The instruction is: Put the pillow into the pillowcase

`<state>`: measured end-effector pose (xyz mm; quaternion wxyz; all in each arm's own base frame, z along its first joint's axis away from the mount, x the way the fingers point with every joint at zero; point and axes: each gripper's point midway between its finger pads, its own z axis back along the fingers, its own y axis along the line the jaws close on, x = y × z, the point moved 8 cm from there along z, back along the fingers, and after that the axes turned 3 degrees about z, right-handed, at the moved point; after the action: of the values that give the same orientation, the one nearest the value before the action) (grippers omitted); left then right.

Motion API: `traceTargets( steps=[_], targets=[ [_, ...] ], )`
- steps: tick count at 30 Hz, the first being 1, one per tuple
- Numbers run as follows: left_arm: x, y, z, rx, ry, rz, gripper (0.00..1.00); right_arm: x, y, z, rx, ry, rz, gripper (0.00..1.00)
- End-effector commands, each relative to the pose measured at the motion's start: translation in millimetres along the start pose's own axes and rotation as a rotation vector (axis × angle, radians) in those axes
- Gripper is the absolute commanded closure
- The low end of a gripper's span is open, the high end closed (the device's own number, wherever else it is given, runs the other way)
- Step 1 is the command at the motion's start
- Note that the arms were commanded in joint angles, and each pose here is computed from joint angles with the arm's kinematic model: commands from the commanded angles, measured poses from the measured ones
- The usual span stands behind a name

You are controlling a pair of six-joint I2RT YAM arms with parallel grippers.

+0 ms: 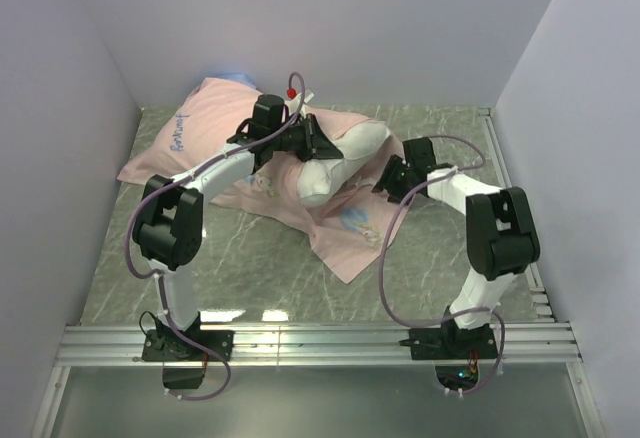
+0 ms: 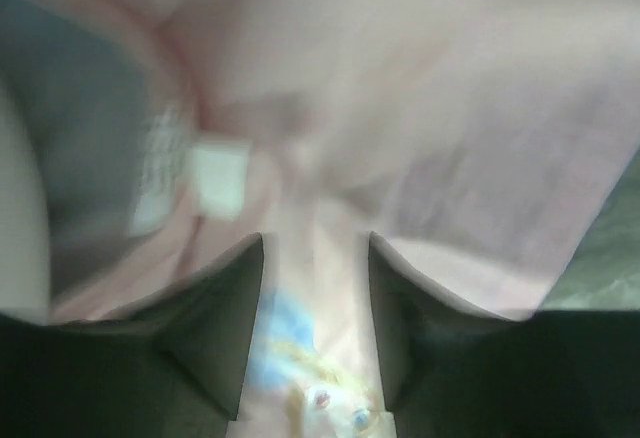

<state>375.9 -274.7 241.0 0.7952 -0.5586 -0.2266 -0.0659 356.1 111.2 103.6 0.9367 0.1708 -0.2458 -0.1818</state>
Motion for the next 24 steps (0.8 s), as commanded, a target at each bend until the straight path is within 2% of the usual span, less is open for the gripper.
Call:
traceTargets(
  steps=[1, 6, 18, 20, 21, 22, 24],
  targets=[
    [9.9, -27.4, 13.3, -0.1, -0.024, -0.018, 1.0, 7.7, 24.8, 27.3, 0.229, -0.08, 0.025, 0.34],
    [8.6, -31.0, 11.9, -0.117, -0.014, -0.021, 1.0, 10.2, 41.8, 16.6, 0.292, -0.119, -0.052, 0.33],
    [6.9, -32.7, 8.9, -0.114, -0.014, -0.017, 1.0, 0.9, 61.4, -53.7, 0.159, -0.063, -0.151, 0.34],
    [6.2, -33.3, 11.2, -0.11, -0.019, -0.018, 1.0, -4.2, 55.8, -64.0, 0.094, -0.02, -0.152, 0.45],
    [5.9, -34.3, 11.7, -0.102, -0.025, -0.017, 1.0, -5.2, 53.1, -66.4, 0.068, -0.012, -0.149, 0.54],
    [5.3, -32.9, 12.6, -0.091, -0.025, -0.011, 1.0, -9.8, 48.2, -68.0, 0.035, 0.015, -0.141, 0.75],
    [4.2, -32.6, 13.0, -0.082, -0.026, -0.014, 1.0, -9.7, 44.4, -71.2, 0.026, 0.036, -0.126, 0.92]
  ],
)
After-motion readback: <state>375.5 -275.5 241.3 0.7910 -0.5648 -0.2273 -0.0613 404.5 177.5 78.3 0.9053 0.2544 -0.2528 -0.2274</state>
